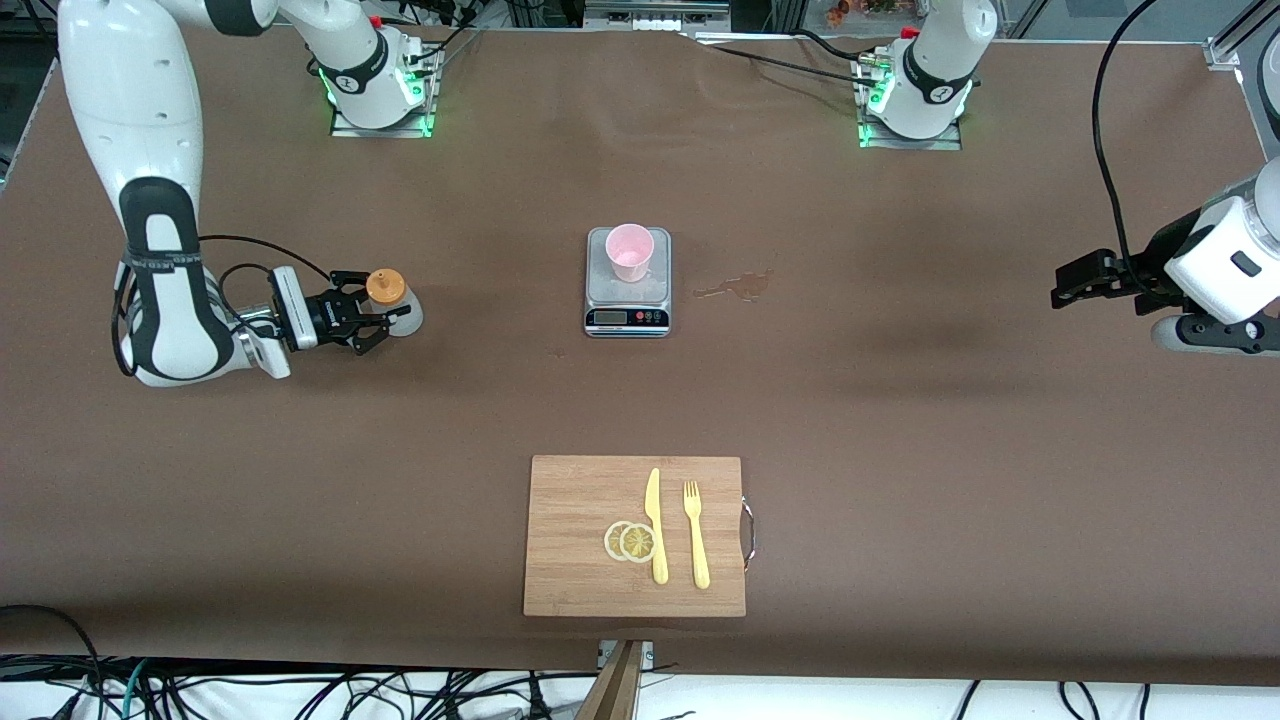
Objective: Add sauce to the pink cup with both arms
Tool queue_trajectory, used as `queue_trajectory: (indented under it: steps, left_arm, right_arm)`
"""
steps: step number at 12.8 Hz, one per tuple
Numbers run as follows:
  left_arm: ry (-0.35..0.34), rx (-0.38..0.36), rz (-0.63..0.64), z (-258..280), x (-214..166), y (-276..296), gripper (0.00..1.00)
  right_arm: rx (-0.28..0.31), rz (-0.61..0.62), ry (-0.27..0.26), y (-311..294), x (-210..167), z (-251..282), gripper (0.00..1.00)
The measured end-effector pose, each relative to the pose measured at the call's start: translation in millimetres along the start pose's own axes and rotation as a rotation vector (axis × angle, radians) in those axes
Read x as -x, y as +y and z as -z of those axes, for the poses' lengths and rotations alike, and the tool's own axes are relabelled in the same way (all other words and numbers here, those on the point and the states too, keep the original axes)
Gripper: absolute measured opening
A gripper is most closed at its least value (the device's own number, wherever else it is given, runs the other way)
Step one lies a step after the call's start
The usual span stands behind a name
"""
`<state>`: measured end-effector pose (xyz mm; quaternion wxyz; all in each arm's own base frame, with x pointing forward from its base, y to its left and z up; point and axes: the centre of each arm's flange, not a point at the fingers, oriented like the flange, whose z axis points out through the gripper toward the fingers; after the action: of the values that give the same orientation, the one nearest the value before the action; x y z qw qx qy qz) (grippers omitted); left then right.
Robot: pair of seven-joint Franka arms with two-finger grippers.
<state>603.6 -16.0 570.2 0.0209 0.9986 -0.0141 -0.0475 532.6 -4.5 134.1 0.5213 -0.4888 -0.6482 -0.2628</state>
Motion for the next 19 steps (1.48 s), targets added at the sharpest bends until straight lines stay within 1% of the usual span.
queue_trajectory:
  steps: [1, 2, 5, 6, 7, 8, 10, 12, 13, 15, 17, 19]
  left_arm:
    - [0.0, 0.0, 0.0, 0.0, 0.0, 0.0, 1.0]
    - [0.0, 0.0, 0.0, 0.0, 0.0, 0.0, 1.0]
    - [0.0, 0.0, 0.0, 0.0, 0.0, 0.0, 1.0]
    - [0.0, 0.0, 0.0, 0.0, 0.0, 0.0, 1.0]
    - [0.0, 0.0, 0.0, 0.0, 0.0, 0.0, 1.0]
    - [0.0, 0.0, 0.0, 0.0, 0.0, 0.0, 1.0]
    - [0.0, 0.0, 0.0, 0.0, 0.0, 0.0, 1.0]
    - [0.0, 0.0, 0.0, 0.0, 0.0, 0.0, 1.0]
    - [0.0, 0.0, 0.0, 0.0, 0.0, 0.0, 1.0]
    - [0.0, 0.0, 0.0, 0.0, 0.0, 0.0, 1.0]
    - [0.0, 0.0, 0.0, 0.0, 0.0, 0.0, 1.0]
    - [0.0, 0.0, 0.0, 0.0, 0.0, 0.0, 1.0]
  right_arm:
    - [-0.003, 0.01, 0.026, -1.2, 6.9, -2.4, 0.34]
    - [-0.008, 0.011, 0.041, -1.2, 8.7, -2.8, 0.4]
    - [-0.013, 0.025, 0.044, 2.5, 1.0, 7.8, 0.73]
    - [-0.019, 0.018, 0.024, 1.3, -1.7, 20.3, 0.85]
    - [-0.031, 0.008, -0.021, -1.5, -4.7, 39.5, 0.96]
    - [-0.045, -0.008, -0.072, -5.0, -10.0, 63.5, 1.0]
    - [-0.079, -0.08, -0.151, -19.1, -22.9, 107.1, 1.0]
    - [-0.078, -0.216, -0.179, -31.2, -42.4, 142.8, 1.0]
    - [-0.069, -0.294, -0.192, -32.0, -57.9, 158.5, 1.0]
    - [-0.056, -0.462, -0.238, -23.0, -107.1, 182.6, 1.0]
    - [-0.021, -0.624, -0.328, -10.5, -168.4, 195.5, 1.0]
    - [0.04, -0.799, -0.448, -3.3, -223.6, 193.5, 1.0]
